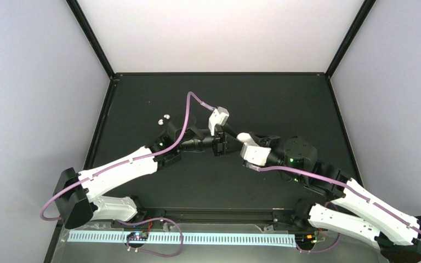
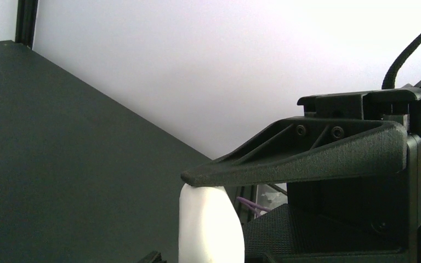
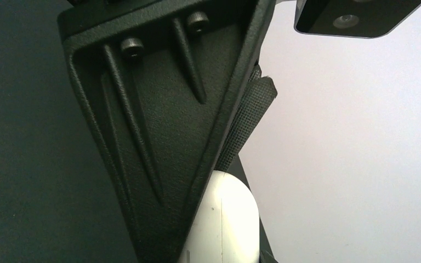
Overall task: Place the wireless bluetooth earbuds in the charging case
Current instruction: Pick up the charging case at the center of the board.
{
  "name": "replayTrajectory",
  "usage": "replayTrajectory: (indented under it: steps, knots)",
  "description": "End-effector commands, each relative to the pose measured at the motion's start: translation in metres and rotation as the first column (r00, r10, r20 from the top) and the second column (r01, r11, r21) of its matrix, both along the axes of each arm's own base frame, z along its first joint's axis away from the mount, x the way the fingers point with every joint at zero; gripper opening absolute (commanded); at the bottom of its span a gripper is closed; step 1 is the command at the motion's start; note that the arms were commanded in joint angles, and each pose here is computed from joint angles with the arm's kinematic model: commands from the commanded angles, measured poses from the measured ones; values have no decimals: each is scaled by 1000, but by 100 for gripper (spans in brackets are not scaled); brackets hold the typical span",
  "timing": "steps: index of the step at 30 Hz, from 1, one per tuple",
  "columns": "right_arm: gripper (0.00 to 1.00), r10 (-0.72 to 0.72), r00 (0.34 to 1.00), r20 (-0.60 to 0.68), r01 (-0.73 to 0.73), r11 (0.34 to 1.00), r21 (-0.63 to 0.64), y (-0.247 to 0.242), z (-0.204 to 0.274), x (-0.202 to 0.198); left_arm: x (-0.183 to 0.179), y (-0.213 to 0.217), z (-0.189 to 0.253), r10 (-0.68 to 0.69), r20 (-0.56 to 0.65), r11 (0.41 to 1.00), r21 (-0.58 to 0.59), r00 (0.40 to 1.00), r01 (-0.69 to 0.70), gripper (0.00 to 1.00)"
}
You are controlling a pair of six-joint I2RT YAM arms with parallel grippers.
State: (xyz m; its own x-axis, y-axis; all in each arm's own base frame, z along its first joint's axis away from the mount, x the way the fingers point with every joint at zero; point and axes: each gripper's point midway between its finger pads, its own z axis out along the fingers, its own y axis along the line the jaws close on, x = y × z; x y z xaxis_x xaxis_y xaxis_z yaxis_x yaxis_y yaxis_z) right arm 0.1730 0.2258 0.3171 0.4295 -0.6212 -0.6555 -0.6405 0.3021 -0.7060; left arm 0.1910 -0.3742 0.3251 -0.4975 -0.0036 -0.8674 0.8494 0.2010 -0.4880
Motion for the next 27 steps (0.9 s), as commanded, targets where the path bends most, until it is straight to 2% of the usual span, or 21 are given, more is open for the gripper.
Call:
replayTrajectory:
  steps: [1,17,20,27]
  knots:
    - [25,12,1000,22,-13,998,69,5,22,-2,-1,-3,2,-25,-5,999,-36,1000,25,44]
    - [25,34,999,11,-35,996,82,11,24,-5,0,-2,8,-11,-3,996,-91,1000,11,32]
    - [25,42,999,10,-43,996,84,12,25,-7,0,-1,9,-7,4,995,-95,1000,8,25]
    - [25,51,999,8,-52,995,81,13,24,-8,-1,0,10,-8,10,995,-98,1000,9,17]
